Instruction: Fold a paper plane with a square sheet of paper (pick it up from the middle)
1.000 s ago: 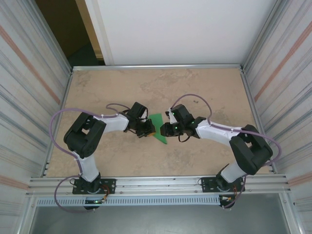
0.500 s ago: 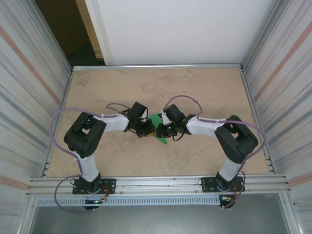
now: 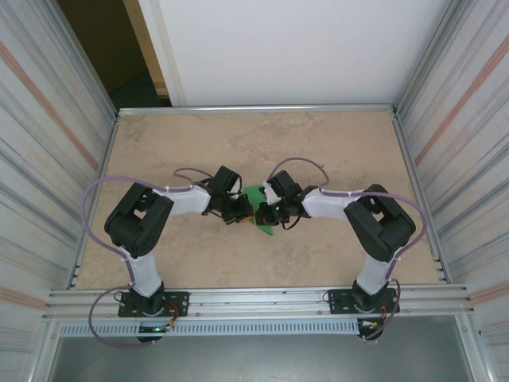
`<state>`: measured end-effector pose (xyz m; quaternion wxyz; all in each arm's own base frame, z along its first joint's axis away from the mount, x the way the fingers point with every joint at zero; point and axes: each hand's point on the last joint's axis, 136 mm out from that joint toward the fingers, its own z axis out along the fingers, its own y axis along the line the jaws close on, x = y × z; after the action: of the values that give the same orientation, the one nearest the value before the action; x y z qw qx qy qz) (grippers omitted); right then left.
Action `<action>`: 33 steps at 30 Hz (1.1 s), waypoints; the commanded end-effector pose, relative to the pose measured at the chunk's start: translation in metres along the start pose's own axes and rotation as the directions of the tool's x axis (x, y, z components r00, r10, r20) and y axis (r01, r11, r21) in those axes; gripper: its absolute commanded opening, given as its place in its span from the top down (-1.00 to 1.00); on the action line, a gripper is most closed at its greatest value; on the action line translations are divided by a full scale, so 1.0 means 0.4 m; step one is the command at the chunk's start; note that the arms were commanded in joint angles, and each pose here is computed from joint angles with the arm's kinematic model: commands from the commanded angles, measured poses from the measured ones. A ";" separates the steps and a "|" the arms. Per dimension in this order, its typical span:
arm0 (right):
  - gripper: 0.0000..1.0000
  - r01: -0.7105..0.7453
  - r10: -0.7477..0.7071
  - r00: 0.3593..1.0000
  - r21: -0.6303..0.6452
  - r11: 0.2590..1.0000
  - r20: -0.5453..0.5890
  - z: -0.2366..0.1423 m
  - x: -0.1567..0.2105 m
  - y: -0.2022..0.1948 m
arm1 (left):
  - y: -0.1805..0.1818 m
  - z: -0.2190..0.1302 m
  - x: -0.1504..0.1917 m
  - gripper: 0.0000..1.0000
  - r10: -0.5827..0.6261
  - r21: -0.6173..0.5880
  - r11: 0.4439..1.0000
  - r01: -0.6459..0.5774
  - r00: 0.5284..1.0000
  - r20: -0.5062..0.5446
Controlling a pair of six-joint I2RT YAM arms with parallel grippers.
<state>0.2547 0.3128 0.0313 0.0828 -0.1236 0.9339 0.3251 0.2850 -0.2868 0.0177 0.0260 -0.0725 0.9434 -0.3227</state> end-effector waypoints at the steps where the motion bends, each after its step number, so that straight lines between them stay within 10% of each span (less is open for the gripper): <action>1: 0.89 0.019 -0.020 0.999 -0.013 1.000 -0.032 0.013 0.012 -0.006 | 0.064 0.019 0.021 0.80 -0.028 -0.094 0.995 0.025 0.999 -0.034; 33: 0.88 0.015 -0.011 0.996 0.042 0.999 -0.085 0.016 0.047 -0.049 | 0.091 0.019 0.015 0.83 -0.040 -0.148 0.988 0.034 0.998 -0.038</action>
<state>0.2515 0.3072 0.0194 0.0704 -0.1373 0.9368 0.3139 0.2858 -0.2864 0.0174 0.0195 -0.0697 0.9465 -0.3144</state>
